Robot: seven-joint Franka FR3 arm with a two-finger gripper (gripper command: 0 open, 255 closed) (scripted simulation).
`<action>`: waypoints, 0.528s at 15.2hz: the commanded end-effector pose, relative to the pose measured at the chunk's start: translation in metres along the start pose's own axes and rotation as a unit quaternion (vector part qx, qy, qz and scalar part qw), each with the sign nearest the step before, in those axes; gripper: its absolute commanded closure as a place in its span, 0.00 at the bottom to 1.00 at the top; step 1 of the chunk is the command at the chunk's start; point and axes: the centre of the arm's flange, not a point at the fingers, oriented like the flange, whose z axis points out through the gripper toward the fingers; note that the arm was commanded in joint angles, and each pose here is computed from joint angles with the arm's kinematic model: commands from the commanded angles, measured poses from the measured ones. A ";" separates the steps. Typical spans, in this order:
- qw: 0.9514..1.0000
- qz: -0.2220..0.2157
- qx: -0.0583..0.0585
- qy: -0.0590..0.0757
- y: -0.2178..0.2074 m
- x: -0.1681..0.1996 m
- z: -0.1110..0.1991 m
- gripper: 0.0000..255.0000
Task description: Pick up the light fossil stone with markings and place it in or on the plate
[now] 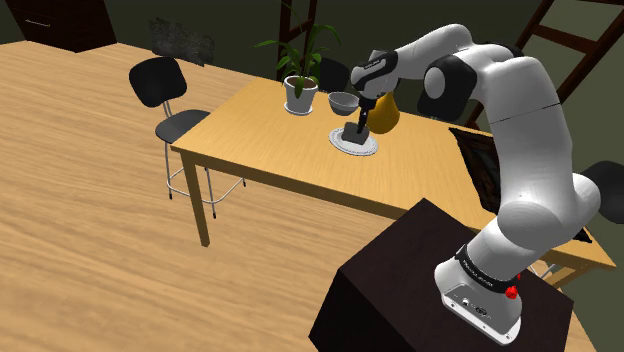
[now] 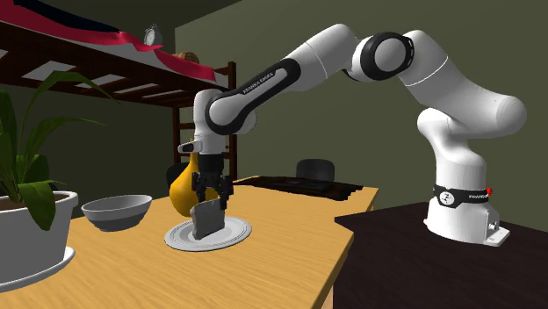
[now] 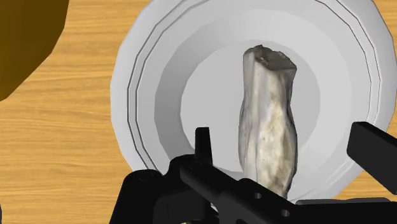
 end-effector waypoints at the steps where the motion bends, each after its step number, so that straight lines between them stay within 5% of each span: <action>1: 1.000 0.000 0.000 0.000 0.000 0.000 0.000 0.00; 8: 1.000 0.000 0.000 0.000 0.000 0.001 -0.050 0.00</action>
